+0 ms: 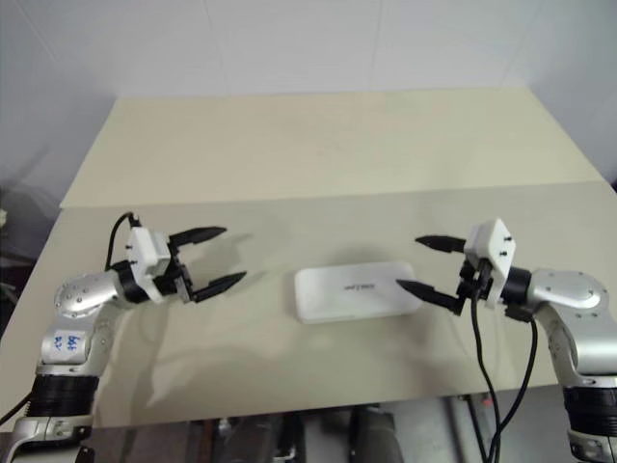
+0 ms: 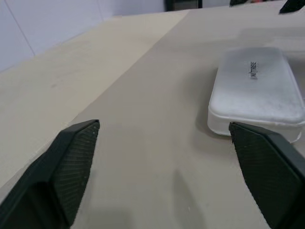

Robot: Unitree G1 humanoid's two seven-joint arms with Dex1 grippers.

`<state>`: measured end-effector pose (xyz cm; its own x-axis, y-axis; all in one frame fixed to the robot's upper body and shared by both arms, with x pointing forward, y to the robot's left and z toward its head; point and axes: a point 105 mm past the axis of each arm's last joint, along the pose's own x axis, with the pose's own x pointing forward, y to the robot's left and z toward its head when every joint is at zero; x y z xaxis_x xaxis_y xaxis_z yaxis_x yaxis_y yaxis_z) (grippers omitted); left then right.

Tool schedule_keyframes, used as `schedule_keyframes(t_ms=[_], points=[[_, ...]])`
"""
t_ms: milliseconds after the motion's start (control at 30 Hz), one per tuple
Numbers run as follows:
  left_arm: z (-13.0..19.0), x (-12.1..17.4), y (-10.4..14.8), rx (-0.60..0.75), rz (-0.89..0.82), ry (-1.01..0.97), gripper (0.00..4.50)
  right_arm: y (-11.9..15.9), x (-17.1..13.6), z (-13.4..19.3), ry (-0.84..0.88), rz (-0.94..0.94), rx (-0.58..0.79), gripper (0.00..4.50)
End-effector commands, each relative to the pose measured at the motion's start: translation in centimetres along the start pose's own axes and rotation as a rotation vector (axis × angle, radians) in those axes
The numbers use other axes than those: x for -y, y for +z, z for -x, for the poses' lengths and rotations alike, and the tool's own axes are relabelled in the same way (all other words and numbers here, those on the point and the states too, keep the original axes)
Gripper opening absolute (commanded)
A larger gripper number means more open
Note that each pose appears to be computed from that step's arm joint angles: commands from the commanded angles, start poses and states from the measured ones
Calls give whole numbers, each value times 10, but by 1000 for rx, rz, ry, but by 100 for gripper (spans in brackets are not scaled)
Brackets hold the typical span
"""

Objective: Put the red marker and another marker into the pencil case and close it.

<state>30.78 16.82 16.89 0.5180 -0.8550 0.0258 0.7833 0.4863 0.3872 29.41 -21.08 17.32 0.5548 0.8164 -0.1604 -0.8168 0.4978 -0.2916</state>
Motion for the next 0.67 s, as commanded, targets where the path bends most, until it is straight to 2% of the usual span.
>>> schedule_keyframes(t_ms=[33, 200, 400, 667], points=[[-10, 6, 19, 71, -21, -42, 445, 8, 12, 12, -57, 56, 13, 450], [-27, 14, 28, 97, -22, -73, 445, 4, 21, 29, -116, 64, -14, 450], [-31, 22, 28, 99, -11, -90, 445, -1, 23, 38, -171, 74, -27, 450], [-34, 36, 31, 94, 14, -91, 445, -4, 23, 32, -189, 66, -13, 450]])
